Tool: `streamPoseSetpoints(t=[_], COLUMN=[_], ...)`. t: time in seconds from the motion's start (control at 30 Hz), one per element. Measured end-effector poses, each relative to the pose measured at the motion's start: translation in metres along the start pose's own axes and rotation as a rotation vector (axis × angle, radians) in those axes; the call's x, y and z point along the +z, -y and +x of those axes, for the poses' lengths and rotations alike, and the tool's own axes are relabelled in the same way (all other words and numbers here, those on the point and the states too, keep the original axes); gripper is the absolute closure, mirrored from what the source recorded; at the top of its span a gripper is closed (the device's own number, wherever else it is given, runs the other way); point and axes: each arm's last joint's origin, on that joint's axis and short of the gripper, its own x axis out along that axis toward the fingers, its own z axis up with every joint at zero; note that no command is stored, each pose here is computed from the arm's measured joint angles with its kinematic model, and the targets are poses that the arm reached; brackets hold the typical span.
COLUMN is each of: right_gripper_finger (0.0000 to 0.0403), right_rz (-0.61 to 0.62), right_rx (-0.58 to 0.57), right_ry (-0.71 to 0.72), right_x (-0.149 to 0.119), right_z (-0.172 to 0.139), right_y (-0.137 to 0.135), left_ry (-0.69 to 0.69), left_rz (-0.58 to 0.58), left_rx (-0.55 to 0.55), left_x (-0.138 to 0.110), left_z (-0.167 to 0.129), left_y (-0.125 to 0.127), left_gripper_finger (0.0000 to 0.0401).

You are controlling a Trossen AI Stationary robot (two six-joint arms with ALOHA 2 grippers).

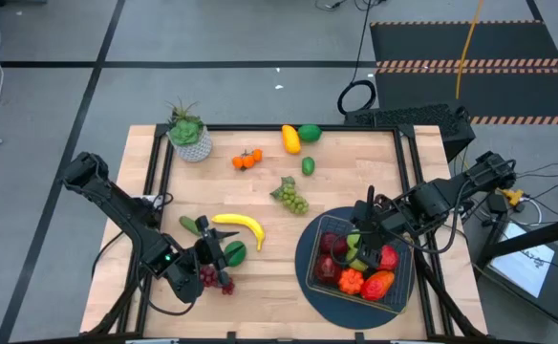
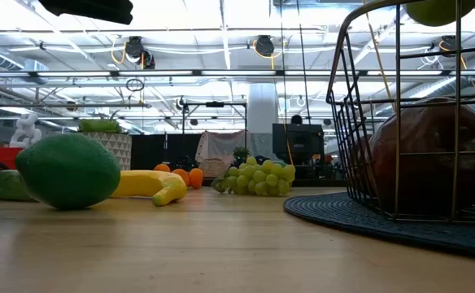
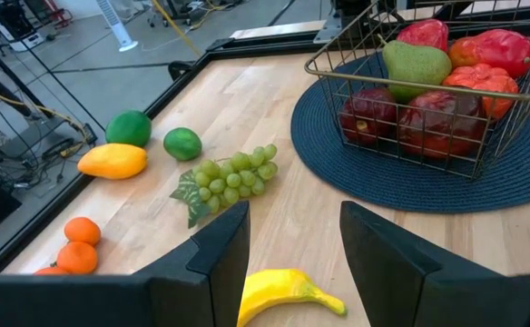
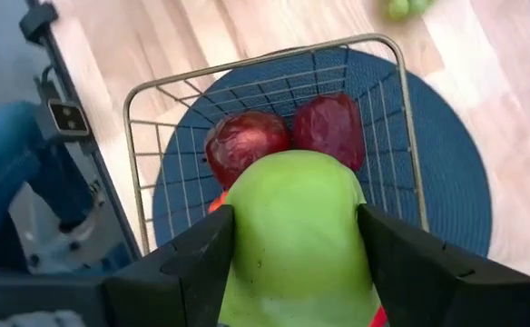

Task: Build produce basket
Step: Put the pear into the gold wire basket

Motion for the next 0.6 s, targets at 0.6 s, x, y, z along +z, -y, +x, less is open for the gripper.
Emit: streamPoseSetpoints(t=[0.6], right_gripper_finger=[0.0181], right_rz=[-0.500], right_rx=[0.024], right_ry=[0.030], right_x=[0.001], right_z=[0.012], right_y=[-0.004], left_ry=[0.000], left_rz=[0.001], left_rx=[0.000], left_x=[0.000], left_z=[0.000], left_y=[0.000], left_gripper_finger=[0.0226])
